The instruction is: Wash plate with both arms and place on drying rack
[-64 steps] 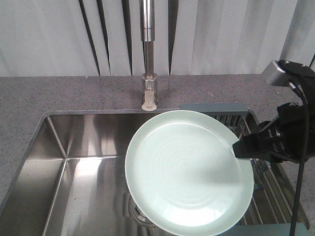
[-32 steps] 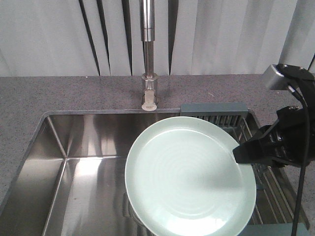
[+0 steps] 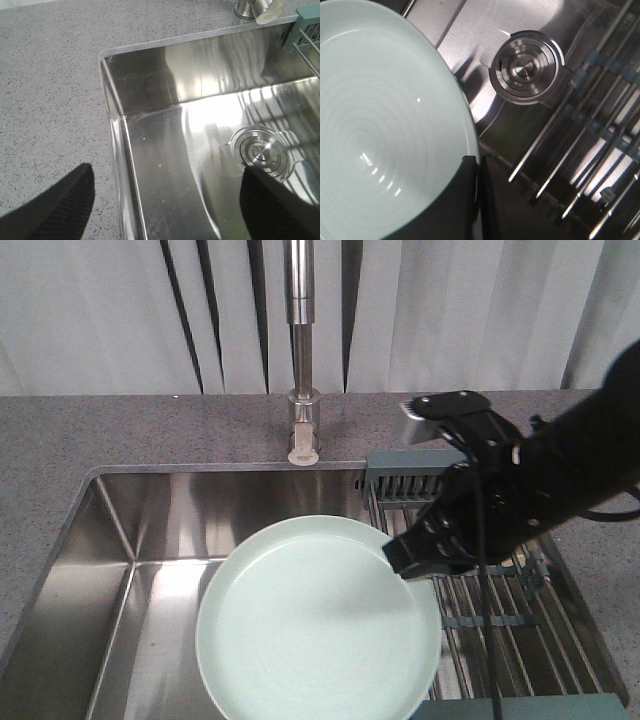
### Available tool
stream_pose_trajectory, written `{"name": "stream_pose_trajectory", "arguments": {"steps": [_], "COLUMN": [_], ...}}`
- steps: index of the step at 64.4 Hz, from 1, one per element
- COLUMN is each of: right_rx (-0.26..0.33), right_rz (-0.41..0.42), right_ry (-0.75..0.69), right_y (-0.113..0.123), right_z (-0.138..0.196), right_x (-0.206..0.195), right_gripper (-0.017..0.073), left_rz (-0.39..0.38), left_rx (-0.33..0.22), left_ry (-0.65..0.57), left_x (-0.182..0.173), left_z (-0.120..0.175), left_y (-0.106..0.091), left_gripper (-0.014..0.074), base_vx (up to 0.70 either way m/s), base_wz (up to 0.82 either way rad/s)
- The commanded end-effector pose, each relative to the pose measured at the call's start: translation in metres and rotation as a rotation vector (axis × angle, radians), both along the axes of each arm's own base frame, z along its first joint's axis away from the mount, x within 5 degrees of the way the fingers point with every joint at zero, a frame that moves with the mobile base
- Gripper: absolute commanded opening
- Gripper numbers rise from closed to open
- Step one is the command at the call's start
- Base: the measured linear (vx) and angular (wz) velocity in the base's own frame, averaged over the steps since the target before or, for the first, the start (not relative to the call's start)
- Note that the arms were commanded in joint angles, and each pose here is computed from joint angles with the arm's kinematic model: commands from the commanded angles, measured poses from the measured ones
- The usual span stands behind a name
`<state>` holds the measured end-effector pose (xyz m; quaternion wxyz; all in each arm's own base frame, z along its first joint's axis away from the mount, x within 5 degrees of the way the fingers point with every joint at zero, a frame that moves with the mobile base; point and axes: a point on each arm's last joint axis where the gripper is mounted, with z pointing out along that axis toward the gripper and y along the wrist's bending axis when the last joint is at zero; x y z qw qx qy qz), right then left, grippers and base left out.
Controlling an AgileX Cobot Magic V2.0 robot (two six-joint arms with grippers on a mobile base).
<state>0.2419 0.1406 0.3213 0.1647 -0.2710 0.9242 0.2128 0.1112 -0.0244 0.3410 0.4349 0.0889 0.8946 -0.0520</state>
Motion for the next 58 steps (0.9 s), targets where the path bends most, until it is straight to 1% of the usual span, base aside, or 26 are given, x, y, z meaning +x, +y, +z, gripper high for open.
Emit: {"name": "stream_pose_trajectory", "arguments": {"steps": [1, 11, 21, 24, 32, 36, 39, 46, 58], "right_rx": [0.051, 0.054, 0.052, 0.044, 0.0, -0.008, -0.003, 0.0, -0.023], "right_rz": [0.005, 0.034, 0.055, 0.057, 0.035, 0.022, 0.007, -0.037, -0.086], "right_ry": [-0.064, -0.07, -0.067, -0.075, -0.097, -0.097, -0.094, -0.09, -0.036], "right_y": [0.017, 0.04, 0.054, 0.056, 0.057, 0.052, 0.048, 0.032, 0.006], "right_z": [0.017, 0.02, 0.022, 0.023, 0.024, 0.023, 0.024, 0.023, 0.021], "right_x": [0.017, 0.049, 0.076, 0.083, 0.102, 0.11, 0.115, 0.125, 0.132], "right_gripper": [-0.0004, -0.0004, -0.0004, -0.0004, -0.0004, -0.0004, -0.0004, -0.0004, -0.0004], "left_rz": [0.004, 0.004, 0.004, 0.004, 0.004, 0.004, 0.004, 0.004, 0.004], "left_rx": [-0.033, -0.033, -0.033, -0.033, -0.033, -0.033, -0.033, -0.033, -0.033], "left_ry": [-0.09, -0.09, -0.09, -0.09, -0.09, -0.09, -0.09, -0.09, -0.09], "left_x": [0.003, 0.003, 0.003, 0.003, 0.003, 0.003, 0.003, 0.003, 0.003], "left_z": [0.013, 0.013, 0.013, 0.013, 0.013, 0.013, 0.013, 0.013, 0.013], "left_y": [-0.001, -0.001, -0.001, -0.001, -0.001, -0.001, -0.001, -0.001, -0.001], "left_gripper": [0.0551, 0.0551, 0.0551, 0.0551, 0.0551, 0.0551, 0.0551, 0.0551, 0.0551], "base_vx": [0.0, 0.0, 0.0, 0.0, 0.0, 0.0, 0.0, 0.0, 0.0], "base_wz": [0.0, 0.0, 0.0, 0.0, 0.0, 0.0, 0.0, 0.0, 0.0]}}
